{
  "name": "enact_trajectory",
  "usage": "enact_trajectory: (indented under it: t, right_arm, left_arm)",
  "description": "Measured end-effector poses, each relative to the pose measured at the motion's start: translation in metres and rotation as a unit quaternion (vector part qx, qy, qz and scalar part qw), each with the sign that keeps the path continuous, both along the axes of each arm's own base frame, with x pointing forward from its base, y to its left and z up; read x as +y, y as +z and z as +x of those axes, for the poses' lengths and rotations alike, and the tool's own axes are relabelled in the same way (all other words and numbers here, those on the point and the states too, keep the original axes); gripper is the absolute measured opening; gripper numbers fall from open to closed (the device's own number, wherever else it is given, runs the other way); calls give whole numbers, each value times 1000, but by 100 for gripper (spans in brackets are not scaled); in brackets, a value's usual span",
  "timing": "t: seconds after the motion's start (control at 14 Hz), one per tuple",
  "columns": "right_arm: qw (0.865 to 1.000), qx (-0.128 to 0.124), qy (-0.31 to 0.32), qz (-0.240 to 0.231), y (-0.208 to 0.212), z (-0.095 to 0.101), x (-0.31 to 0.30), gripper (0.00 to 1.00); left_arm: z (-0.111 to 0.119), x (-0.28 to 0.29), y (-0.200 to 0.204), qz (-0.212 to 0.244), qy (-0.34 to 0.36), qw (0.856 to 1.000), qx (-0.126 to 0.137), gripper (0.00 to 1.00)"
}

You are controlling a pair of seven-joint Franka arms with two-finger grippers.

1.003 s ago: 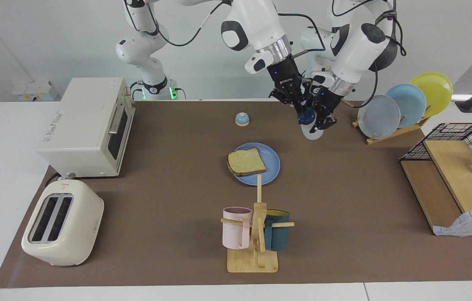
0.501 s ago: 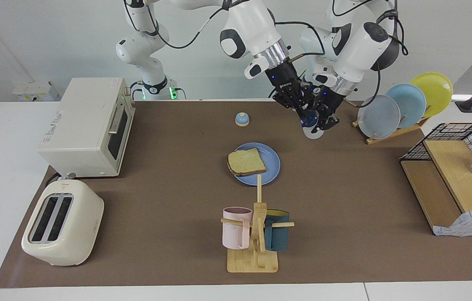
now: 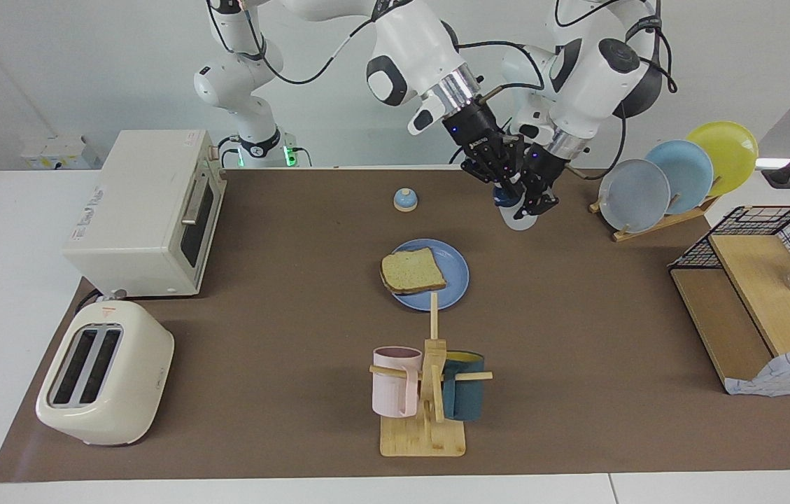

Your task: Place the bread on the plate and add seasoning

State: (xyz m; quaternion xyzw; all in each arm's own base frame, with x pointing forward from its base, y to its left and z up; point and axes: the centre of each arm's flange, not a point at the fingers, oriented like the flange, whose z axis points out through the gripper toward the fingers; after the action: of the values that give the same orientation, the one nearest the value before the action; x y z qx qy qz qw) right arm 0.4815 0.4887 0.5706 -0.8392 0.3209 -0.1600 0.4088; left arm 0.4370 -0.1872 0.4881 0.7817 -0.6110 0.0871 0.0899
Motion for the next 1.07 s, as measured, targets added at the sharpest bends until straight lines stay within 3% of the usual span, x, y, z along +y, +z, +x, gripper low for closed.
enact_trajectory:
  t: [0.29,0.36,0.64,0.86,0.93,1.07]
  right_arm:
    - [1000,-1,-2,2,-5,2,1,9]
    - [1000,-5,-5,6,-3,4,0,15]
    - [1000,-4,-15,5,1,16,-11,59]
    - [1000,11,-19,-22,-6,29,-25,93]
    - [998,15,-7,-56,-12,38,-36,100]
    - [990,20,35,-137,-22,60,-68,100]
  left_arm:
    - [-1,-2,0,0,-2,1000,0,47]
    - [-2,-2,-1,2,-4,1000,4,47]
    - [-6,-2,-8,8,-8,1000,12,47]
    - [2,2,0,56,-21,998,-20,47]
    - [5,2,4,72,-25,997,-31,47]
    - [9,-3,9,120,-49,990,-47,47]
